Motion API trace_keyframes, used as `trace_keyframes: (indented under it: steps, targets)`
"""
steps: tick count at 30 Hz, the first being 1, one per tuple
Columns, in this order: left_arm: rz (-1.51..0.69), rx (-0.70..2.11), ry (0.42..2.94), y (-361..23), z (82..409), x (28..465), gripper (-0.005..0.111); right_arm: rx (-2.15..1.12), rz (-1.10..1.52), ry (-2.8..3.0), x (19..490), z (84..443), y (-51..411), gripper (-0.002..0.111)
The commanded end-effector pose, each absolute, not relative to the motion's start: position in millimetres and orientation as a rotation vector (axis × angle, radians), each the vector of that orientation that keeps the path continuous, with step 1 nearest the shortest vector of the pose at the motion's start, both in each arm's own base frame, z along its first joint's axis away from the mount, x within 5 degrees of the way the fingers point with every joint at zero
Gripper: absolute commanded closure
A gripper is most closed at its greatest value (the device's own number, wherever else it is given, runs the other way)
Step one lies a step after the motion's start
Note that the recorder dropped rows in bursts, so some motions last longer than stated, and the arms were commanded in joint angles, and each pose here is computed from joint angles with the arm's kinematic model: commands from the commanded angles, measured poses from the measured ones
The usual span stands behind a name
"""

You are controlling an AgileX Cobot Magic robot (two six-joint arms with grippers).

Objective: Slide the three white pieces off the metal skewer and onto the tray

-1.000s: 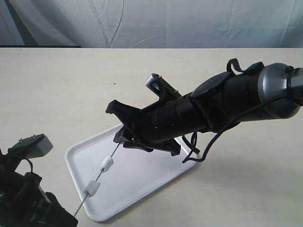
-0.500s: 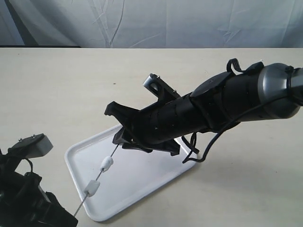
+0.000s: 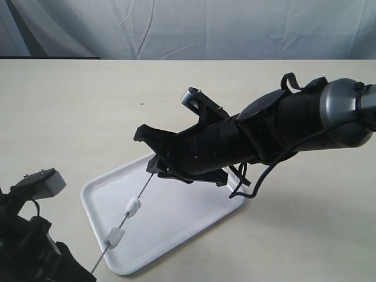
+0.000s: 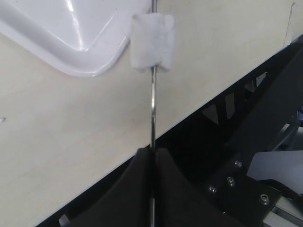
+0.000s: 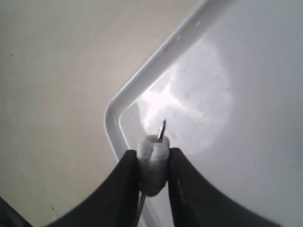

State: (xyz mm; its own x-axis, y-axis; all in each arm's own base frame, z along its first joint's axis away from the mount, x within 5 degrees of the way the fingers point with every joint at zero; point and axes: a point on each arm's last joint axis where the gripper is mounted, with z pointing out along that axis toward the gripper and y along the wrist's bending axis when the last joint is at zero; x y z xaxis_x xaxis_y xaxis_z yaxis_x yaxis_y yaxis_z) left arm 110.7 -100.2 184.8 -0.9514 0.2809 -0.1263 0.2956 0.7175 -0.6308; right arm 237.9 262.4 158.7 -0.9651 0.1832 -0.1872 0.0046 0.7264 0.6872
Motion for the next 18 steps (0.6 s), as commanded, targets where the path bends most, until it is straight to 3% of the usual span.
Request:
trace_keyframes:
  steps: [1,16,18]
  targets:
    - [-1.111,0.492,2.895,-101,187,107,0.107,0.127,0.966,2.635,245,158,259,0.088]
    - [-1.138,0.490,2.923,-101,187,104,0.107,0.002,0.774,2.550,255,157,250,0.087]
    - [-1.097,0.449,2.932,-100,186,107,0.107,-0.046,0.770,2.554,254,157,251,0.083]
